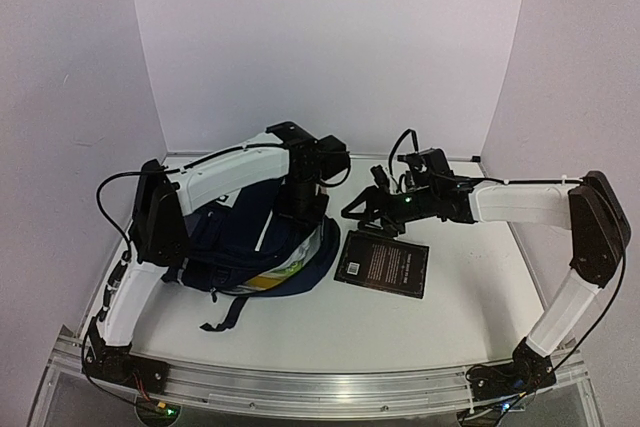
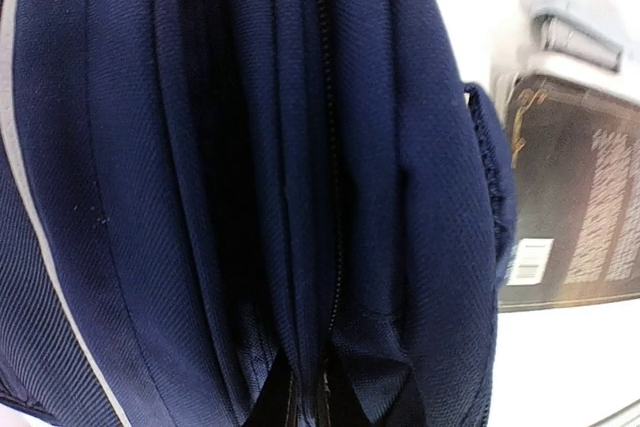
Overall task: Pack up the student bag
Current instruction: Adjust the student bag at the center of the board.
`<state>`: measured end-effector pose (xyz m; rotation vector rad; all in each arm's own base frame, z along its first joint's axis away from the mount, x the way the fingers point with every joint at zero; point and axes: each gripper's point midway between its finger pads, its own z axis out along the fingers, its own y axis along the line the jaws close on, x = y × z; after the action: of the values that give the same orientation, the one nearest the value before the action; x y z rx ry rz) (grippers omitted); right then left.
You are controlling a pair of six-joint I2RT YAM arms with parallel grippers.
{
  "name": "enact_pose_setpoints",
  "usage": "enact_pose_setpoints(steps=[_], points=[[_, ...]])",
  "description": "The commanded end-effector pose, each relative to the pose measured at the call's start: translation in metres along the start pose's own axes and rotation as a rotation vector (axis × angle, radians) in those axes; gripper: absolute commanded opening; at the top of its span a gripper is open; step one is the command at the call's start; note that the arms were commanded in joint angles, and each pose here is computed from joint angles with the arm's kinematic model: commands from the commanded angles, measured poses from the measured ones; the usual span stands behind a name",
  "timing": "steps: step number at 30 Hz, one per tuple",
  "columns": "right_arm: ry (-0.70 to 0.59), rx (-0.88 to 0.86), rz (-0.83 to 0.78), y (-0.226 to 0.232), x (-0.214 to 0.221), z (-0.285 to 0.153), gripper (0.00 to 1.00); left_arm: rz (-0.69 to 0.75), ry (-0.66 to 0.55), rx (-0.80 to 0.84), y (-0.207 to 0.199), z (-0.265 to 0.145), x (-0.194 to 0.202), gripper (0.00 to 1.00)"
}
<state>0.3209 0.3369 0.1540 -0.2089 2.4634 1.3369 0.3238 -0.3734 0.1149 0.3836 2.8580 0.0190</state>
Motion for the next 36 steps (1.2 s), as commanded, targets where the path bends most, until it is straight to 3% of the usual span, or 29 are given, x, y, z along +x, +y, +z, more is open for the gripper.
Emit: enact_pose_setpoints(steps=[1,5,11,19,36], points=[[-0.033,-0.133,-0.028,0.047,-0.016,0.004,0.73,-0.118,-0.184,0.131,0.006,-0.071,-0.047,0.0],[-0.035,-0.155,-0.046,0.065,-0.016,0.011,0.78,-0.177,-0.205,0.181,0.01,-0.081,-0.058,0.0],[-0.08,-0.099,-0.016,0.059,-0.029,0.03,0.77,-0.193,-0.214,0.211,0.011,-0.082,-0.061,0.0],[-0.08,-0.069,0.027,0.054,-0.03,0.051,0.59,-0.249,-0.207,0.263,0.012,-0.074,-0.065,0.0],[-0.085,-0.039,0.047,0.05,-0.025,0.066,0.46,-0.285,-0.199,0.32,-0.003,-0.056,-0.082,0.0]])
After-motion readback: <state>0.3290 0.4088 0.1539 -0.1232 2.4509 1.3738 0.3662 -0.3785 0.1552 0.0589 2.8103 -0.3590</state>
